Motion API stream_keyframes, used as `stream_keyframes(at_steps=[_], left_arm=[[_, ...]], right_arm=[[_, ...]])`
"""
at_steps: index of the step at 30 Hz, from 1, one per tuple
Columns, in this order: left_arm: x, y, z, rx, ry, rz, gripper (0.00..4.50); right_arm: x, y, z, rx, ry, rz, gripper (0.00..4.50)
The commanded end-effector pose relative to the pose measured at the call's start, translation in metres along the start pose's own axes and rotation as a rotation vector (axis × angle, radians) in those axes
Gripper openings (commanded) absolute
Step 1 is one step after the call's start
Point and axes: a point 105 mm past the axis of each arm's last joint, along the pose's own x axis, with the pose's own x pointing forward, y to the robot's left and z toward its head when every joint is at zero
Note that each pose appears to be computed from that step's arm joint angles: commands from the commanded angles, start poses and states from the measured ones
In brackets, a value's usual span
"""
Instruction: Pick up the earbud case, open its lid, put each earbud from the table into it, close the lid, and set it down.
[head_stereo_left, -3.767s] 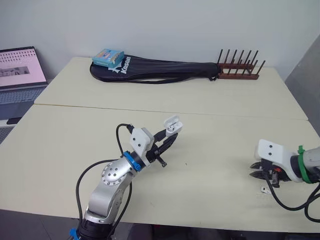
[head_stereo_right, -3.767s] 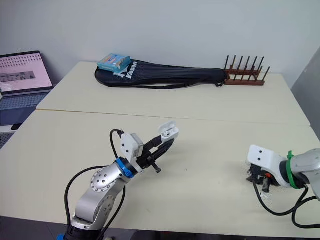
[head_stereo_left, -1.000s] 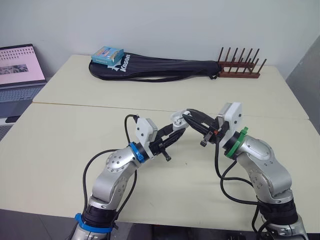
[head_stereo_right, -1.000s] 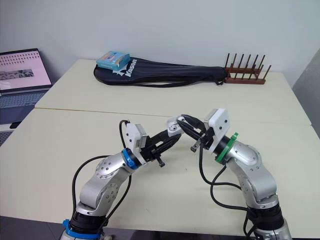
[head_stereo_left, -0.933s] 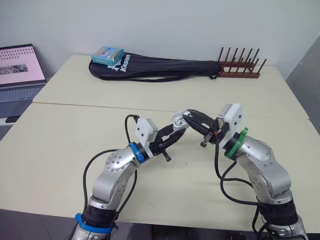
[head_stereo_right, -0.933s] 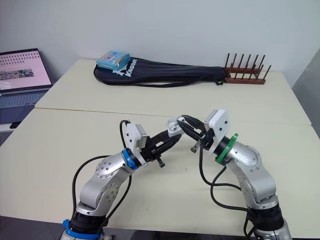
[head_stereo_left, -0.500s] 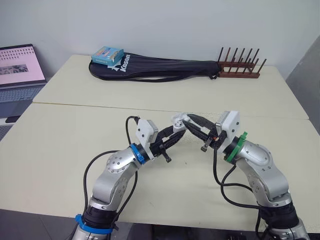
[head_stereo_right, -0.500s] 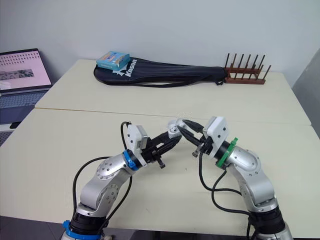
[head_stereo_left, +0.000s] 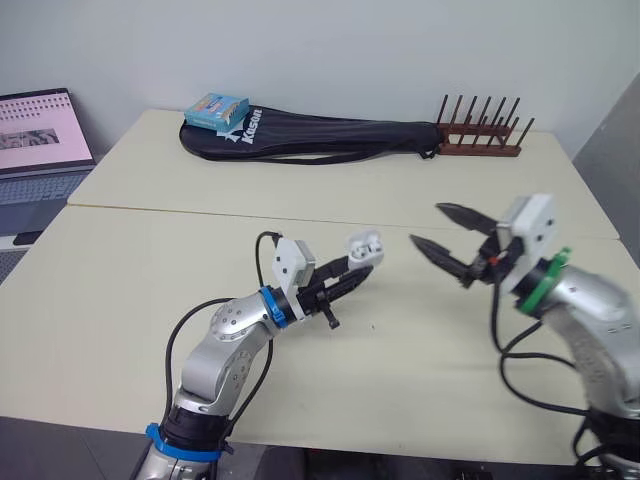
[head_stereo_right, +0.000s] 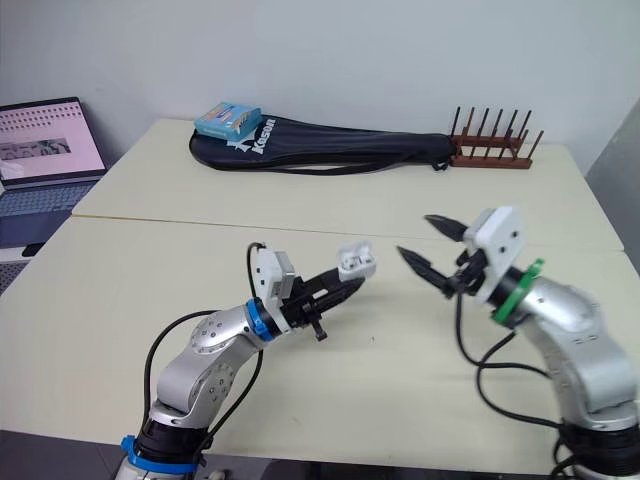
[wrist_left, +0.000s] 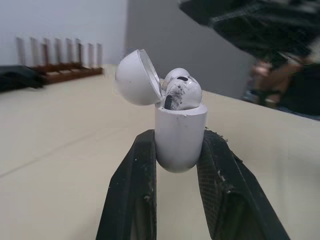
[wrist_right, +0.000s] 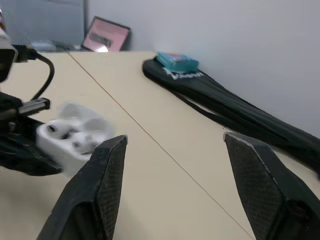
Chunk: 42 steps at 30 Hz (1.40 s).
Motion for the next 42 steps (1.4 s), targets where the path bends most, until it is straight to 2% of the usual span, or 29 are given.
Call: stream_keyframes(at_steps=[1, 4, 9, 10, 17, 27, 30, 34, 38, 42], left_arm=[[0.012, -0.022, 0.005, 0.007, -0.002, -0.210, 0.74], [0.018, -0.029, 0.003, 0.007, 0.017, -0.308, 0.74], [0.024, -0.030, 0.004, 0.010, 0.023, -0.371, 0.74], [0.025, -0.030, 0.004, 0.012, 0.027, -0.380, 0.74], [0.027, -0.027, 0.003, 0.009, 0.029, -0.369, 0.74], [0.028, -0.019, 0.003, -0.037, 0.018, -0.319, 0.74], [0.028, -0.011, -0.002, -0.163, 0.038, -0.271, 0.74], [0.027, 0.007, -0.030, -0.394, 0.193, -0.175, 0.74], [0.029, 0.020, -0.052, -0.611, 0.324, -0.074, 0.74], [0.028, 0.033, -0.062, -0.719, 0.348, 0.014, 0.74]], right_arm=[[-0.003, -0.003, 0.005, -0.031, 0.051, 0.100, 2.85], [-0.001, 0.005, -0.007, -0.029, 0.145, 0.225, 2.01], [0.004, 0.022, -0.011, -0.022, 0.195, 0.401, 0.14], [0.005, 0.028, -0.010, -0.010, 0.196, 0.447, 0.00], [-0.003, 0.057, -0.003, 0.081, 0.210, 0.622, 0.00], [-0.009, 0.068, -0.015, 0.108, 0.261, 0.639, 0.00], [-0.006, 0.060, -0.018, 0.095, 0.264, 0.564, 0.00], [-0.005, 0.041, -0.025, 0.001, 0.246, 0.416, 0.00], [-0.011, 0.044, -0.044, -0.080, 0.300, 0.364, 0.00], [-0.015, 0.048, -0.056, -0.103, 0.343, 0.352, 0.00]])
